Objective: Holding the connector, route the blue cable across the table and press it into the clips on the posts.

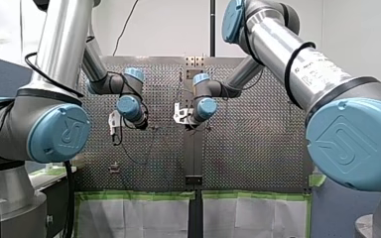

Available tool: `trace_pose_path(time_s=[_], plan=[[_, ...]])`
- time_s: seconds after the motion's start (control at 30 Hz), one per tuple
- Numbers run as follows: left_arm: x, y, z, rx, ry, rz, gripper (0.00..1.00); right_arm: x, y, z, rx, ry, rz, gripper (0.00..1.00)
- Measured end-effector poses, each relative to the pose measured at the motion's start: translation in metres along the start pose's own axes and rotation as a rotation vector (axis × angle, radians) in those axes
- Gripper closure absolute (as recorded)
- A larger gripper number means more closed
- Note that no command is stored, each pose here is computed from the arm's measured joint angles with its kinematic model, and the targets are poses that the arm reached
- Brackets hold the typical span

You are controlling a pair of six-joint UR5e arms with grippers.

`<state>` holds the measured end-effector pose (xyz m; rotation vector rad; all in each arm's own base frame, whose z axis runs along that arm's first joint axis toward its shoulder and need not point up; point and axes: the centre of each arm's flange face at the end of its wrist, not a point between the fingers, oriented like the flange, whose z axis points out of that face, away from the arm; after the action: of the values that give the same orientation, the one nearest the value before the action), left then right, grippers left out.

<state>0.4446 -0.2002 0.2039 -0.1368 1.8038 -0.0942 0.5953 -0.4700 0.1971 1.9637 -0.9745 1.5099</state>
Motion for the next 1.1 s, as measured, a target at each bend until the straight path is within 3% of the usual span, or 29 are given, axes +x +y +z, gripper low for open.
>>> trace_pose_path(time_s=[0.2,0.43,0.8,0.93,1.1], plan=[[0.007,-0.014,-0.016,0.046,0.005,0.002,0.01,0.002,0.000,-0.004,-0.007,-0.014,-0.002,1.00],[0.012,-0.035,-0.020,0.116,-0.023,-0.027,0.01,0.023,0.000,-0.017,-0.011,0.004,0.000,1.00],[0.021,-0.060,-0.003,0.142,-0.031,-0.049,0.01,0.022,0.001,-0.042,-0.012,-0.021,0.014,1.00],[0.012,-0.070,0.004,0.153,-0.054,-0.069,0.01,0.014,0.003,-0.045,-0.015,-0.039,0.019,1.00],[0.012,-0.081,0.016,0.163,-0.046,-0.072,0.01,0.010,0.006,-0.046,-0.019,-0.046,0.023,1.00]])
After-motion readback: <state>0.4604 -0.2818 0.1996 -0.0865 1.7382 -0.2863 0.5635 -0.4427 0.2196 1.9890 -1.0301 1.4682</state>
